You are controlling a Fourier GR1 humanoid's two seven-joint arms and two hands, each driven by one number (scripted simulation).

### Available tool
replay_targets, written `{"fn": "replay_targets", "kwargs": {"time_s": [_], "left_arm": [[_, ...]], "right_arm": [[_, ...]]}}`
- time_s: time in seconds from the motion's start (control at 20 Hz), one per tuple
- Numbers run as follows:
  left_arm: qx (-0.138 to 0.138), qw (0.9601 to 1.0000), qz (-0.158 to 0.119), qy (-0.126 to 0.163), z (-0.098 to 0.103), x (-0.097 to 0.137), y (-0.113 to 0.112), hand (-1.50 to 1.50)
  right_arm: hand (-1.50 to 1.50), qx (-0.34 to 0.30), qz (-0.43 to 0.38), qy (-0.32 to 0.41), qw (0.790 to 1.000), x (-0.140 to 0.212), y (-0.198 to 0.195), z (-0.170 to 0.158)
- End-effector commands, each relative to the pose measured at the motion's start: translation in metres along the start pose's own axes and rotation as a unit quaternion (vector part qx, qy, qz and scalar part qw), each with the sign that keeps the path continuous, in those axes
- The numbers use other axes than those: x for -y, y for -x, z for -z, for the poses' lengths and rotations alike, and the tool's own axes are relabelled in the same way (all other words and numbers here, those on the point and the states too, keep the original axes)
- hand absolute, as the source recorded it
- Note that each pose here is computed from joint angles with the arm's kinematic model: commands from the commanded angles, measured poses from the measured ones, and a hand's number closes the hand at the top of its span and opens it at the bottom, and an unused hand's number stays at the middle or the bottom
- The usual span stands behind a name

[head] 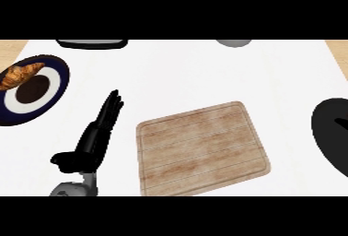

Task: Pick the tomato from the cutting board and place it in the pan

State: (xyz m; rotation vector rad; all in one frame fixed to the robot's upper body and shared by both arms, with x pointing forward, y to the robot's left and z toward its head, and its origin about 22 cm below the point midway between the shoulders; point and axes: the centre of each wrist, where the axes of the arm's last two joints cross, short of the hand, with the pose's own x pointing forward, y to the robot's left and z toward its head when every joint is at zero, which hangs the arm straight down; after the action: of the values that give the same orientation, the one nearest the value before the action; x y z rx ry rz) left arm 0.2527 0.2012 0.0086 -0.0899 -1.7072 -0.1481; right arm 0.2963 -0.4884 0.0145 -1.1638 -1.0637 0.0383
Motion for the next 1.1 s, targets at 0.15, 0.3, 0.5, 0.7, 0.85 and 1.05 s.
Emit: {"fn": "replay_targets", "kwargs": {"time_s": [0.15, 0.3, 0.5, 0.7, 0.85, 1.05], "left_arm": [[-0.006, 0.9998, 0.002, -0.016, 0.003, -0.008, -0.001, 0.00], [0.002, 1.0000, -0.001, -0.009, -0.008, 0.002, 0.007, 0.00], [-0.010, 0.9999, 0.003, -0.013, -0.016, 0.009, -0.006, 0.00], [-0.009, 0.9997, 0.010, -0.018, -0.014, 0.008, 0.000, 0.00], [-0.008, 0.9997, 0.001, -0.024, -0.009, -0.004, 0.003, 0.00], [-0.011, 0.9997, -0.004, -0.020, -0.024, 0.002, 0.000, 0.00]], "right_arm": [[-1.50, 0.061, 0.122, 0.084, 0.987, -0.016, 0.005, -0.007], [-1.50, 0.060, 0.179, 0.098, 0.977, 0.024, 0.018, 0.007], [-1.50, 0.039, 0.239, 0.079, 0.967, 0.039, 0.035, 0.004], [-1.50, 0.063, 0.292, 0.044, 0.953, 0.066, 0.071, -0.006], [-1.50, 0.069, 0.332, -0.010, 0.941, 0.052, 0.098, -0.028], [-1.50, 0.108, 0.321, -0.031, 0.940, 0.074, 0.125, -0.049]]}}
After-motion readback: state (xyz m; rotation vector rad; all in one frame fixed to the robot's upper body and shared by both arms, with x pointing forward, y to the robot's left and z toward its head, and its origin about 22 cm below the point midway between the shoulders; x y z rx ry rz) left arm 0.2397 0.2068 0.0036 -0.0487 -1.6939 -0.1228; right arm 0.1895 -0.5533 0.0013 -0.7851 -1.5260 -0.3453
